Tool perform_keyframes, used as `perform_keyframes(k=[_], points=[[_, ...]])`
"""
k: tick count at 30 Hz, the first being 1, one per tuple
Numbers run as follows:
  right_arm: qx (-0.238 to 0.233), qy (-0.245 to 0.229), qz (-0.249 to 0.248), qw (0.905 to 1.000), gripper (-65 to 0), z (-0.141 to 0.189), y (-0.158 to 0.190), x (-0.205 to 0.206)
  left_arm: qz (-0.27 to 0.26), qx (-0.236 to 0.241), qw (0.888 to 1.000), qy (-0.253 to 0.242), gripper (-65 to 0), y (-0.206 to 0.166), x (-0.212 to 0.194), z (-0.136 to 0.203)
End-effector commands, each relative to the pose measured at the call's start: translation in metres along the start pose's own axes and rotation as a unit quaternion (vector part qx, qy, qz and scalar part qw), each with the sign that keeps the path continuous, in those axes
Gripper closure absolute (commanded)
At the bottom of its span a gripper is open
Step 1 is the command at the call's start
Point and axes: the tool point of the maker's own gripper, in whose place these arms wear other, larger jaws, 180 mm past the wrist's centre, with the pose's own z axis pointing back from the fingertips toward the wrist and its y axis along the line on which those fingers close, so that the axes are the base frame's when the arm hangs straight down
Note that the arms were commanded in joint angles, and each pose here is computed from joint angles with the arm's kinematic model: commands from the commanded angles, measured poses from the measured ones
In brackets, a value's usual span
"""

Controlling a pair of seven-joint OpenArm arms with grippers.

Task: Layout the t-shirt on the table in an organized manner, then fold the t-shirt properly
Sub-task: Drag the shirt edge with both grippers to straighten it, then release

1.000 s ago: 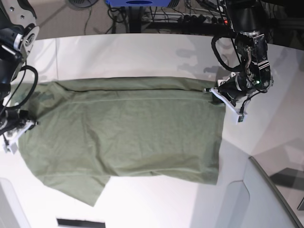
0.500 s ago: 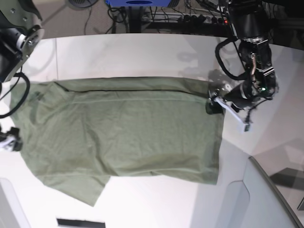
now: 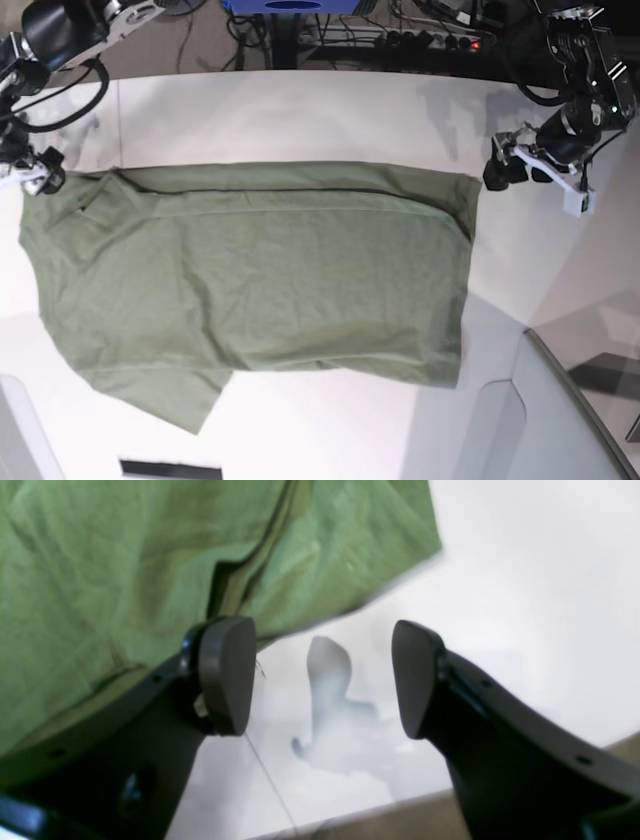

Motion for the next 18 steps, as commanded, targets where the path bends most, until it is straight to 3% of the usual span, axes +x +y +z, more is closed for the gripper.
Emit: perform_keyframes(k=[1, 9, 18], points=[[0.012, -0.021, -0.010, 0.9996, -40.5, 0.000, 0.000, 0.012, -0.012, 0.002, 1.000, -0.013, -56.3, 0.006, 0.008, 0.007], [0.069, -0.034, -0.101, 0.9919, -39.9, -0.020, -0.021, 0.017, -0.022, -0.008, 1.000, 0.004, -56.3, 0.003, -0.008, 0.010], [0.102, -0.045, -0.149, 0.9825, -39.8, -0.041, -0.016, 0.025, 0.010, -0.014, 1.000, 0.025, -56.3, 0.001, -0.032, 0.001]])
